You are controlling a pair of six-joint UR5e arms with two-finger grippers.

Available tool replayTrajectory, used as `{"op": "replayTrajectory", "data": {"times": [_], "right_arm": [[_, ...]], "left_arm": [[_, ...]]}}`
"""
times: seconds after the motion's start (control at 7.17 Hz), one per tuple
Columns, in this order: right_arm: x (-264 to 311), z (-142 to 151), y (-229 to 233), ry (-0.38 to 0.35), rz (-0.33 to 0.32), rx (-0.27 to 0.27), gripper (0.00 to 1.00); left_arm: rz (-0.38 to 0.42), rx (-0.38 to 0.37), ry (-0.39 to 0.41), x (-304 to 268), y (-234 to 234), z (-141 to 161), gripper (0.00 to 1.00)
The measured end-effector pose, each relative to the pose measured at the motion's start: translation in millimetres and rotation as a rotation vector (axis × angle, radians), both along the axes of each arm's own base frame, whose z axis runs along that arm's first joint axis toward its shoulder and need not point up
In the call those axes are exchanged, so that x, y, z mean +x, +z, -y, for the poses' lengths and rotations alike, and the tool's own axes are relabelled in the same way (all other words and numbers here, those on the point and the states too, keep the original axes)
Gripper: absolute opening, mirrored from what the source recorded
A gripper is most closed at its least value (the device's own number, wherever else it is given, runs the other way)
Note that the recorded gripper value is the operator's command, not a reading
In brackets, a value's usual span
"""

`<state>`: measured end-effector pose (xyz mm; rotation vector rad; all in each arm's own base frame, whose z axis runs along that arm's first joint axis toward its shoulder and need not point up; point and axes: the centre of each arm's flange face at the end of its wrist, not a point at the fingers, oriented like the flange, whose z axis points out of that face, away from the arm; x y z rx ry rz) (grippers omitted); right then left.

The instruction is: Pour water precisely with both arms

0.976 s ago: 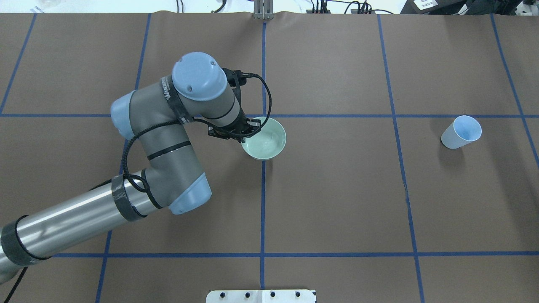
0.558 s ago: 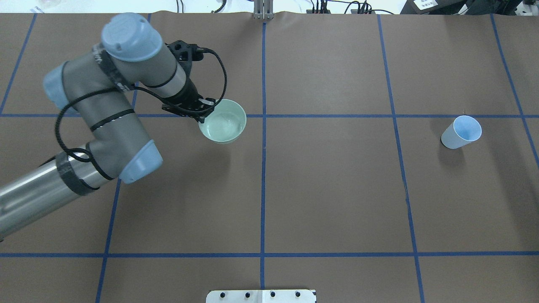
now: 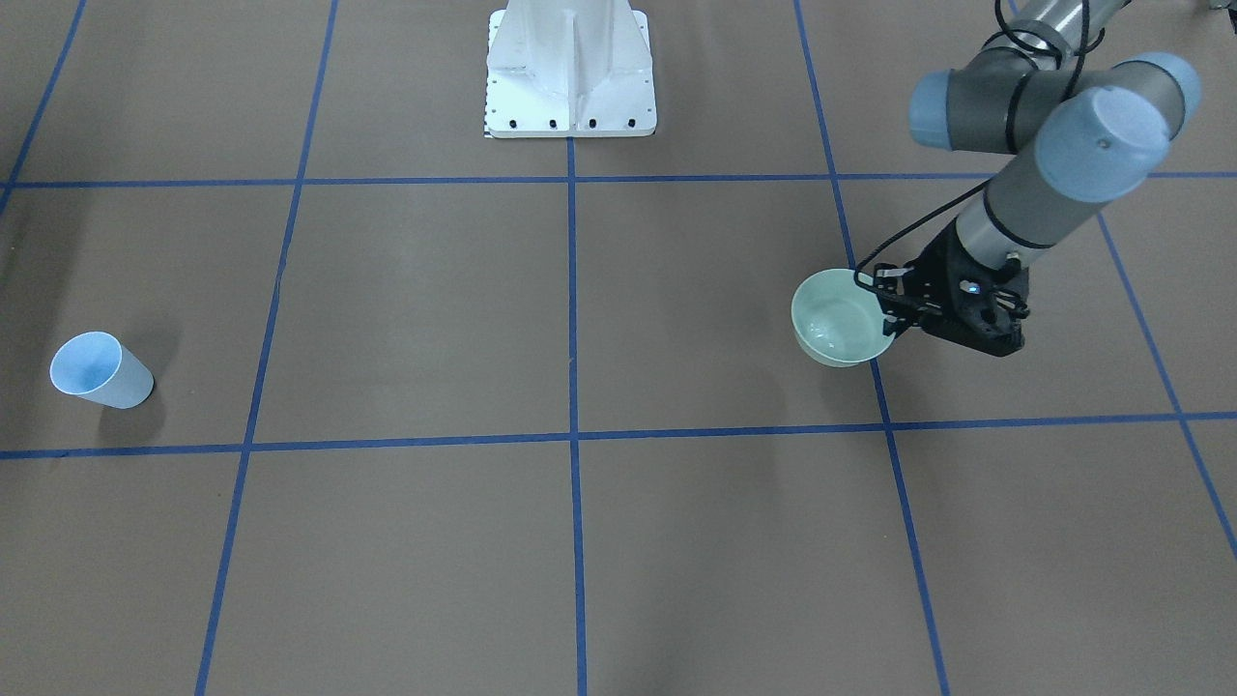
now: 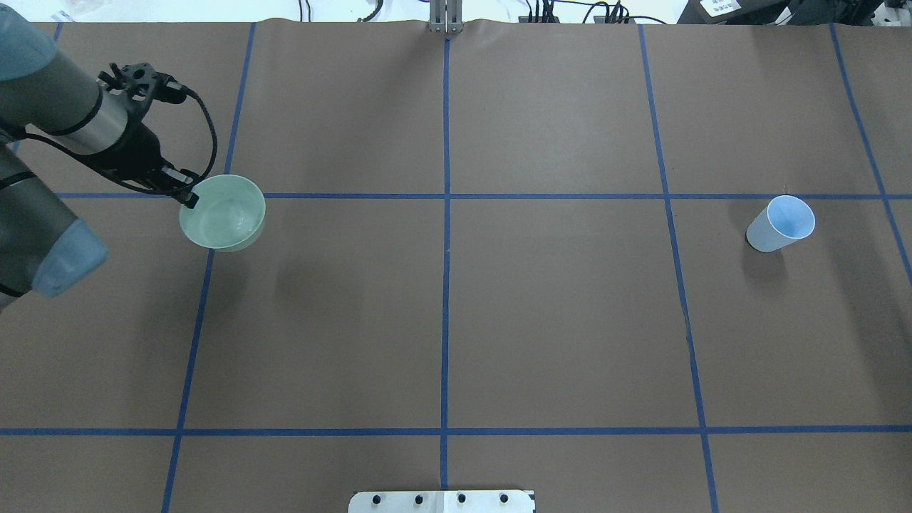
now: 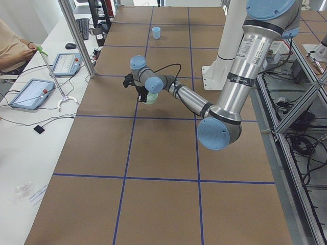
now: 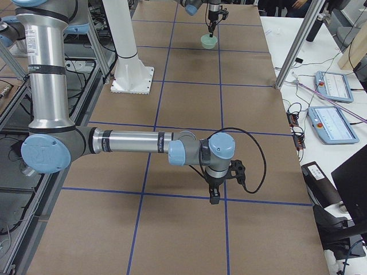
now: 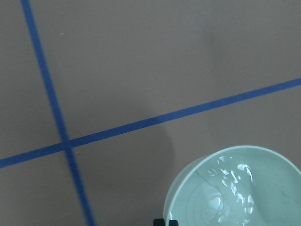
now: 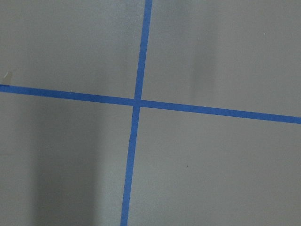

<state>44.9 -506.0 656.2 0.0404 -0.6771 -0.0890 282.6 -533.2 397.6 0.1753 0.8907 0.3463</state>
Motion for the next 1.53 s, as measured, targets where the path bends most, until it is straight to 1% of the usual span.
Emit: {"op": "replayTrajectory", "data": {"times": [0.28, 0.7, 0.84, 0.98, 1.12, 1.39, 1.53], "right_arm": [[0, -1, 2, -0.001, 0.0, -0.003, 1.0], [0, -1, 3, -0.002, 0.0, -0.006, 1.0], [0, -1, 3, -0.002, 0.0, -0.006, 1.0], [0, -1, 4, -0.003, 0.0, -0.006, 1.0], [0, -1, 3, -0.002, 0.0, -0.005, 1.0], [0, 0, 2, -0.002, 0.0, -0.003, 1.0], [0, 0, 2, -0.002, 0.0, -0.002, 1.0]], "left_arm": [[0.041, 0.067, 0.073, -42, 54, -7, 0.0], [0.075, 0.104, 0.138, -60, 97, -13, 0.0], [0.079, 0.108, 0.146, -60, 113, -10, 0.14], [0.078, 0.116, 0.146, -60, 132, -8, 0.73], [0.077, 0.122, 0.144, -61, 147, -5, 0.99], [0.077, 0.13, 0.122, -76, 156, 4, 1.0], [0.071, 0.126, 0.088, -96, 153, 14, 1.0]]}}
